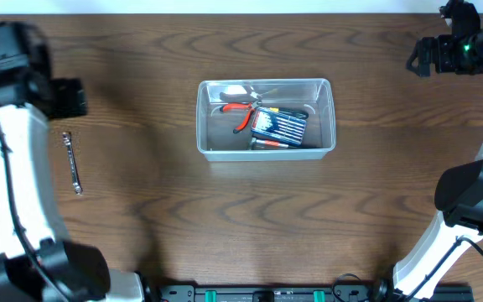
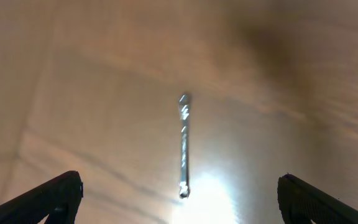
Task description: Pack container
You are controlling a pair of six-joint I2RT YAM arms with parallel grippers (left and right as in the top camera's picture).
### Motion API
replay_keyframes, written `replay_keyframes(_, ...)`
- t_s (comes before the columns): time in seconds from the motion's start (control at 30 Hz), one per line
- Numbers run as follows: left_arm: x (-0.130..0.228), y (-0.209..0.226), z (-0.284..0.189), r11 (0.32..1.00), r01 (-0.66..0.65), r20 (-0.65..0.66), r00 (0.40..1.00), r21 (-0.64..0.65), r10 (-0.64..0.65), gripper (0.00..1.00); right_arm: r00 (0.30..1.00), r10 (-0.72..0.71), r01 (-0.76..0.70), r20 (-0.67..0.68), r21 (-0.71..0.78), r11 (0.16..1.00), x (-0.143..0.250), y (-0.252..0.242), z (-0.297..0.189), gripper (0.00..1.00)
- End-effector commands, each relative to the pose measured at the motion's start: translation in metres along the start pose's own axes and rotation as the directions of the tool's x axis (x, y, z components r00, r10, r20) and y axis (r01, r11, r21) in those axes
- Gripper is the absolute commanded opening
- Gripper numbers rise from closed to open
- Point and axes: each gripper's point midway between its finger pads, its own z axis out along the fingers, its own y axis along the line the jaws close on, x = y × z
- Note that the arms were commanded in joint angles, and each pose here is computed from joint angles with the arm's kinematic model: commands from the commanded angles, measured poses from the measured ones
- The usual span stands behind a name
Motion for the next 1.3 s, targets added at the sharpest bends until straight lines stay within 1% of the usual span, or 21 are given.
replay_keyframes(0.0,0.016,0.001,0.027,0.99,0.117,-0.086,0.99,0.077,-0.11,0.98,1.0,0.017,-0.017,-0.009,-0.005,1.0,0.001,-0.001,0.004,0.99)
replay_keyframes(0.1,0.031,0.004,0.053,0.986,0.154,-0.169,0.976,0.071,-0.14,0.98,1.0,0.017,-0.017,-0.009,-0.005,1.0,0.001,-0.001,0.004,0.99)
replay_keyframes(0.3,0.061,-0.007,0.107,0.986,0.147,-0.329,0.937,0.076,-0.115,0.98,1.0,0.017,-0.017,-0.011,-0.005,1.0,0.001,-0.001,0.004,0.99)
replay_keyframes(0.4,0.073,-0.012,0.132,0.987,0.14,-0.389,0.916,0.08,-0.099,0.98,1.0,0.018,-0.018,-0.013,-0.006,1.0,0.002,0.0,0.004,0.99)
replay_keyframes(0.57,0.089,-0.019,0.164,0.989,0.099,-0.451,0.892,0.107,-0.04,0.98,0.999,0.021,-0.021,-0.025,-0.009,1.0,0.005,0.001,0.004,0.99)
replay_keyframes(0.7,0.095,-0.023,0.178,0.99,0.073,-0.47,0.882,0.123,-0.006,0.98,0.999,0.023,-0.024,-0.032,-0.011,1.0,0.007,0.001,0.004,0.99)
replay_keyframes(1.0,0.09,-0.023,0.195,0.99,0.057,-0.435,0.9,0.127,0.004,0.98,0.999,0.026,-0.026,-0.044,-0.012,1.0,0.009,0.001,0.004,0.99)
replay_keyframes(1.27,0.112,-0.03,0.207,0.99,0.041,-0.449,0.893,0.138,0.026,0.98,0.997,0.031,-0.029,-0.074,0.026,0.999,0.016,-0.005,0.003,0.99)
